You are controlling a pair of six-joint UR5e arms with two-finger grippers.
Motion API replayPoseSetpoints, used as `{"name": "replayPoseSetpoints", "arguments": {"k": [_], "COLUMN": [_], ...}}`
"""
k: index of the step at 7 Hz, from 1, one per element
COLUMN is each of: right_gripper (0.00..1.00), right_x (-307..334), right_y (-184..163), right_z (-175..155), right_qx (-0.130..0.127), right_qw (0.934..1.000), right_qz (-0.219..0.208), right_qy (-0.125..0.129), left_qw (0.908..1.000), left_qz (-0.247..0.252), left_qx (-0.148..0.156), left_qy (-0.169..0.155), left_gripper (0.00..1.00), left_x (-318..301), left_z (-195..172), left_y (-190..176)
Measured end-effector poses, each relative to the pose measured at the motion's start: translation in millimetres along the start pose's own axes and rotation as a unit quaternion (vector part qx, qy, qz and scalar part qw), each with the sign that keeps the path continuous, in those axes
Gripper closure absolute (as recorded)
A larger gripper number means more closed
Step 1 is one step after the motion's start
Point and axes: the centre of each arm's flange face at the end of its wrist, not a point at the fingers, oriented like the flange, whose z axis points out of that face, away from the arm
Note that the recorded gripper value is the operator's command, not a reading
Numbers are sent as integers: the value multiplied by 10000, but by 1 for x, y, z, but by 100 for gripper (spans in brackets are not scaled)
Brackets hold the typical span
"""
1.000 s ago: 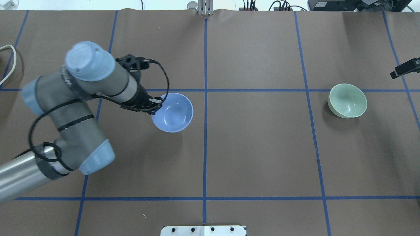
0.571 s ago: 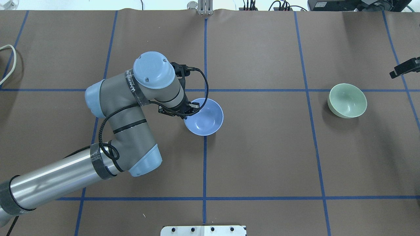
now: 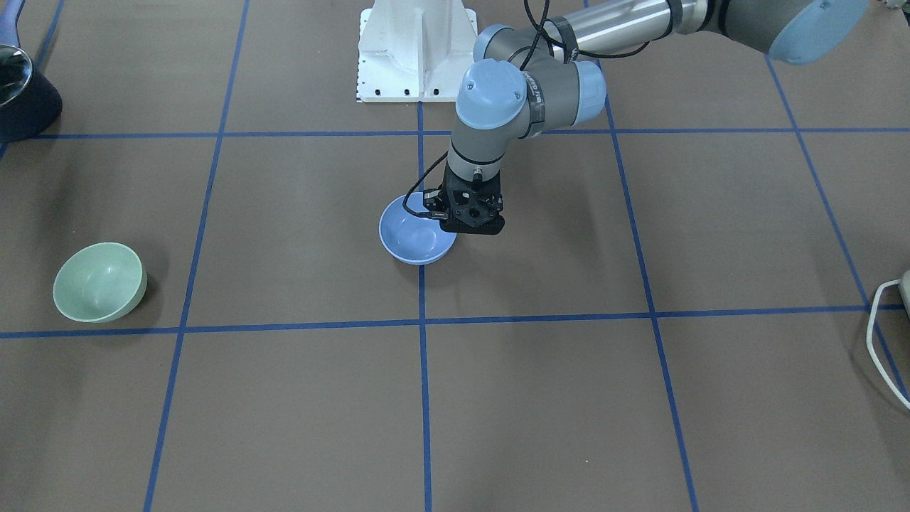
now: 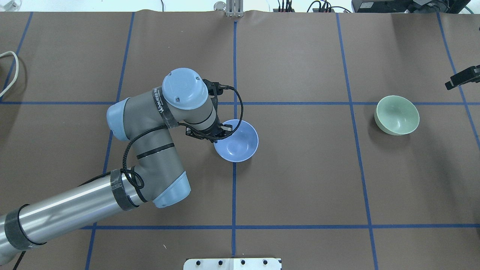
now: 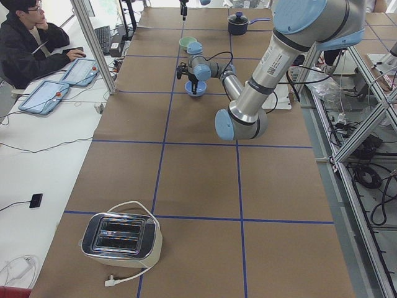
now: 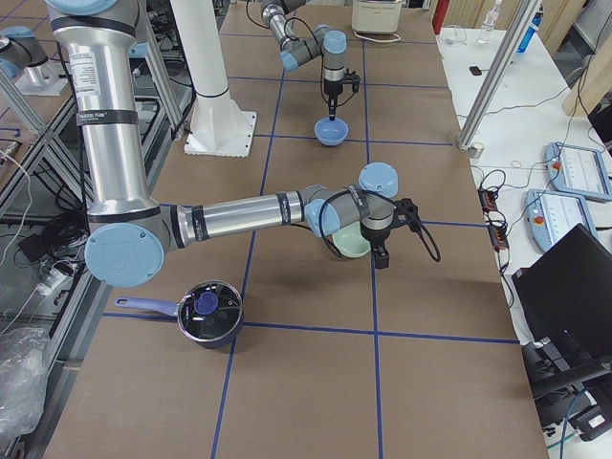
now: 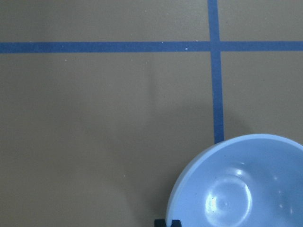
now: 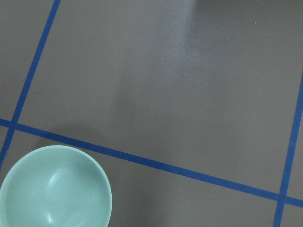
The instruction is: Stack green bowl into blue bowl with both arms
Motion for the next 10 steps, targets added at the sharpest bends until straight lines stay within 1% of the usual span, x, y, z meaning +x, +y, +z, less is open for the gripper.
{"name": "replayPoseSetpoints", "arguments": {"k": [1, 2, 3, 4, 5, 6, 7, 8, 9, 10], "right_gripper": [0, 0, 0, 0, 0, 0, 0, 0, 0, 0], "right_x": [0, 0, -1, -1, -1, -3, -5, -8, -14, -24], "right_y": [0, 0, 0, 0, 0, 0, 1, 1, 1, 1], "right_z": [0, 0, -1, -1, 0, 2, 5, 8, 13, 21], "right_qx": [0, 4, 6, 6, 2, 11, 46, 76, 67, 10], "right_qw": [10000, 10000, 10000, 10000, 10000, 10000, 9999, 9997, 9996, 9995], "right_qz": [0, -4, -6, -5, -14, -51, -126, -202, -272, -301], "right_qy": [0, -1, -2, -3, -9, -22, -43, -67, -96, -127], "left_qw": [9998, 9986, 9977, 9982, 9976, 9967, 9977, 9978, 9958, 9926], "left_qz": [31, 78, 64, -83, -338, -356, 4, 440, 817, 1091], "left_qx": [191, 521, 657, 513, 192, 92, 177, 302, 407, 449], "left_qy": [-19, -2, 124, 303, 576, 731, 649, 393, 42, -303], "left_gripper": [1, 1, 1, 1, 1, 1, 0, 0, 0, 0], "left_x": [-3, -12, -25, -48, -97, -162, -239, -318, -404, -490], "left_z": [1, 1, -6, -26, -65, -103, -126, -142, -160, -184], "left_y": [-3, -6, -15, -37, -70, -83, -82, -81, -83, -83]}}
